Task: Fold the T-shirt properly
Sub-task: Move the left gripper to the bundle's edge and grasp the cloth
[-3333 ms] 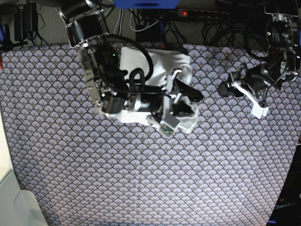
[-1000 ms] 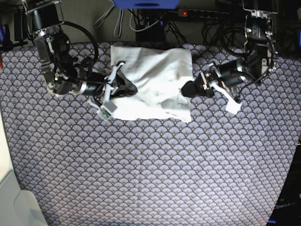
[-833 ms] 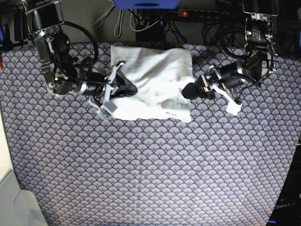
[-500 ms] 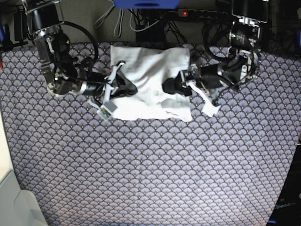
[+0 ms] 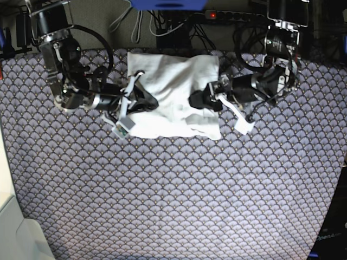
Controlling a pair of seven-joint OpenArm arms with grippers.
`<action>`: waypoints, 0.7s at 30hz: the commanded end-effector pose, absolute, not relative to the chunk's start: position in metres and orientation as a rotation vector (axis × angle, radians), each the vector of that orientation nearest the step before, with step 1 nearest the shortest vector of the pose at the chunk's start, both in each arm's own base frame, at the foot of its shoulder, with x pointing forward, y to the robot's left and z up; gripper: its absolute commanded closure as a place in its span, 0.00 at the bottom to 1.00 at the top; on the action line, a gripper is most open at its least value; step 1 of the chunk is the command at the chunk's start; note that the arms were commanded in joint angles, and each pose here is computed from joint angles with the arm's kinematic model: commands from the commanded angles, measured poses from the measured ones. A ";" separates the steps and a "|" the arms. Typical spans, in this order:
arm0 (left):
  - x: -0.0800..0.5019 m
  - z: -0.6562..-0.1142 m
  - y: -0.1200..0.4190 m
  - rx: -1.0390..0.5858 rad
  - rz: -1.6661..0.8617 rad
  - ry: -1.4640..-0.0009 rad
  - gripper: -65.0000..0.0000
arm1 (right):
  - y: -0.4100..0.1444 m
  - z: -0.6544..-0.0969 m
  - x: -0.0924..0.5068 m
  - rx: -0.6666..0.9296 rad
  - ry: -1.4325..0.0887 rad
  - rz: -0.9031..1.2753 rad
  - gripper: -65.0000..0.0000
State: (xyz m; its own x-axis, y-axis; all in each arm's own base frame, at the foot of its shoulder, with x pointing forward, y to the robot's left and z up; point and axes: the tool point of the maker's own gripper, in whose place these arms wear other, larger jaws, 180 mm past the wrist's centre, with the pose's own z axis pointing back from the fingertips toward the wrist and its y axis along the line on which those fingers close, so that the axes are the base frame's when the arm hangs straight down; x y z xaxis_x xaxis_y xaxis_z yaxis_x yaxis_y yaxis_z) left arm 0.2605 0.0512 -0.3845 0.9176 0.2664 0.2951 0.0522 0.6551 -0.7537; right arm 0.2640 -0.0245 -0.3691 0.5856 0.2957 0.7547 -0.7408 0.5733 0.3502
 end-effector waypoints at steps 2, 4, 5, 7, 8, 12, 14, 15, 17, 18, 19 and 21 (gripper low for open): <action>0.269 -0.375 0.052 -0.868 0.119 -0.437 0.38 | -0.024 -0.357 0.272 0.729 -0.743 0.675 1.00; 0.269 -0.381 0.053 -0.866 0.135 -0.419 0.38 | -0.024 -0.357 0.272 0.729 -0.743 0.675 1.00; 0.273 -0.383 0.053 -0.866 0.142 -0.418 0.38 | -0.024 -0.357 0.272 0.729 -0.743 0.675 1.00; 0.276 -0.390 0.056 -0.861 0.163 -0.400 0.38 | -0.024 -0.357 0.272 0.729 -0.744 0.676 1.00; 0.276 -0.394 0.058 -0.857 0.173 -0.389 0.38 | -0.024 -0.357 0.272 0.729 -0.744 0.676 1.00; 0.278 -0.400 0.054 -0.864 0.204 -0.395 0.38 | -0.025 -0.357 0.272 0.726 -0.743 0.677 1.00; 0.281 -0.399 0.054 -0.864 0.203 -0.414 0.39 | -0.025 -0.357 0.272 0.726 -0.743 0.677 1.00; 0.281 -0.401 0.054 -0.852 0.199 -0.416 0.39 | -0.025 -0.357 0.272 0.726 -0.743 0.677 1.00; 0.280 -0.404 0.054 -0.829 0.187 -0.413 0.45 | -0.025 -0.357 0.272 0.726 -0.743 0.677 1.00; 0.281 -0.405 0.051 -0.824 0.182 -0.416 0.50 | -0.025 -0.357 0.272 0.726 -0.743 0.677 1.00; 0.283 -0.404 0.050 -0.817 0.176 -0.421 0.55 | -0.025 -0.357 0.272 0.726 -0.743 0.677 1.00; 0.283 -0.406 0.049 -0.808 0.168 -0.413 0.66 | -0.025 -0.357 0.272 0.726 -0.743 0.677 1.00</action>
